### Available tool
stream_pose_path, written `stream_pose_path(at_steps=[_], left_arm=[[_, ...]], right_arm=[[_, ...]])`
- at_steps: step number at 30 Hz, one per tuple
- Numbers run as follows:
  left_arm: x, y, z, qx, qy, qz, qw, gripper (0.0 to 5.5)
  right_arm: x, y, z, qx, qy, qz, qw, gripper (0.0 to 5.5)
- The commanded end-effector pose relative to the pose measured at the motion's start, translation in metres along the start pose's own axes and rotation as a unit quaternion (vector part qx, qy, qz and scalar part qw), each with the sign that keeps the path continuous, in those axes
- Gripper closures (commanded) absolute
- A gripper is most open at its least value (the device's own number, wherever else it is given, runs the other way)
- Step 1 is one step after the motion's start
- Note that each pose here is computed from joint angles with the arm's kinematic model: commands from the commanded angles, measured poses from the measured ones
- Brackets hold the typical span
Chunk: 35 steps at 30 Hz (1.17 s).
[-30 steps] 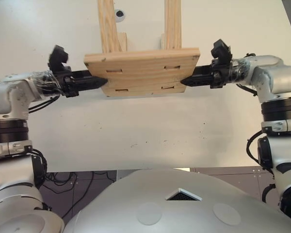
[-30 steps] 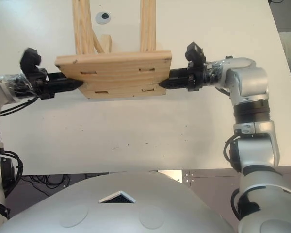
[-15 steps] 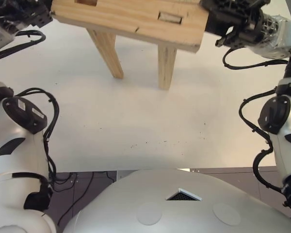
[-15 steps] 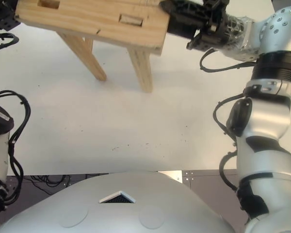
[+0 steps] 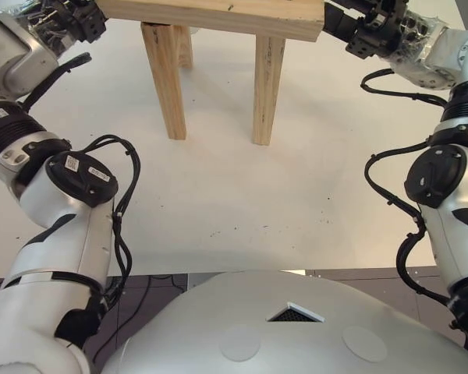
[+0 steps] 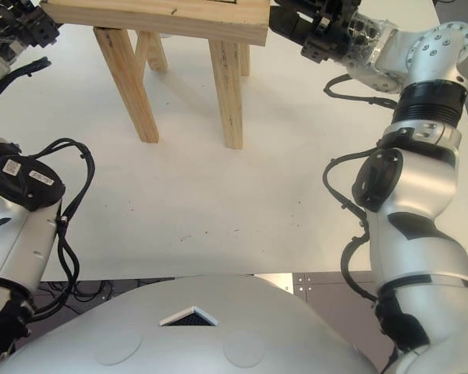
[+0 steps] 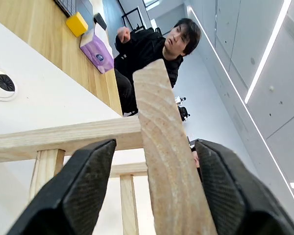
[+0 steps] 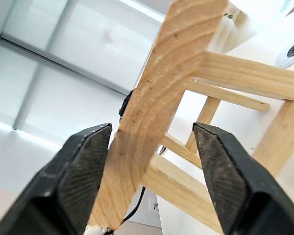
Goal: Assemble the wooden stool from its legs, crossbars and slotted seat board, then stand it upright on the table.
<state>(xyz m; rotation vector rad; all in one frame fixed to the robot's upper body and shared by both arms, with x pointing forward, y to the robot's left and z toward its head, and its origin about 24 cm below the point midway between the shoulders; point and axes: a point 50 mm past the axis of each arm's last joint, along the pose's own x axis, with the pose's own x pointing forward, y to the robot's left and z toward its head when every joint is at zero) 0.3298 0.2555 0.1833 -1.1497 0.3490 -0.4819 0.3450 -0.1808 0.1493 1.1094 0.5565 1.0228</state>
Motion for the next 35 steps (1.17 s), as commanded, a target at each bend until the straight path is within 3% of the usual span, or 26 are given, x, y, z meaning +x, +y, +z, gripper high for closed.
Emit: stream_pose_path(at_steps=[1,4,5,6,9,11,15,18,25,30,35], left_arm=[[-0.020,-0.005,0.025,0.000,-0.098,-0.012,0.995,2.59],[-0.033,-0.002,0.029,0.012,-0.151,-0.016,0.988,2.59],[-0.041,0.007,0.026,0.063,-0.178,0.023,0.982,2.59],[-0.046,0.012,0.022,0.101,-0.191,0.044,0.975,2.59],[-0.056,0.047,-0.017,0.264,-0.187,0.170,0.931,3.08],[-0.057,0.064,-0.050,0.327,-0.163,0.207,0.908,3.41],[-0.057,0.086,-0.115,0.419,-0.158,0.259,0.855,4.02],[-0.055,0.085,-0.140,0.456,-0.174,0.263,0.832,4.49],[-0.054,0.086,-0.160,0.466,-0.174,0.253,0.830,5.50],[-0.045,0.080,-0.174,0.460,-0.168,0.235,0.840,5.50],[-0.035,0.078,-0.172,0.449,-0.181,0.230,0.844,5.50]], right_arm=[[-0.022,0.004,0.004,0.001,-0.040,0.025,0.999,1.72],[-0.032,0.005,0.008,-0.044,-0.083,0.019,0.995,1.36],[-0.030,-0.002,0.011,-0.132,-0.117,-0.048,0.983,1.36],[-0.029,-0.004,0.012,-0.208,-0.142,-0.096,0.963,1.36],[-0.021,-0.004,-0.003,-0.418,-0.197,-0.228,0.857,1.88],[-0.020,-0.009,-0.017,-0.454,-0.237,-0.280,0.812,2.25],[-0.016,-0.023,-0.066,-0.459,-0.270,-0.355,0.768,2.95],[-0.017,-0.027,-0.087,-0.474,-0.271,-0.394,0.739,3.49],[-0.022,-0.037,-0.116,-0.471,-0.233,-0.422,0.739,4.74],[-0.020,-0.037,-0.129,-0.476,-0.207,-0.414,0.748,5.47],[-0.015,-0.036,-0.125,-0.492,-0.199,-0.399,0.748,5.47]])
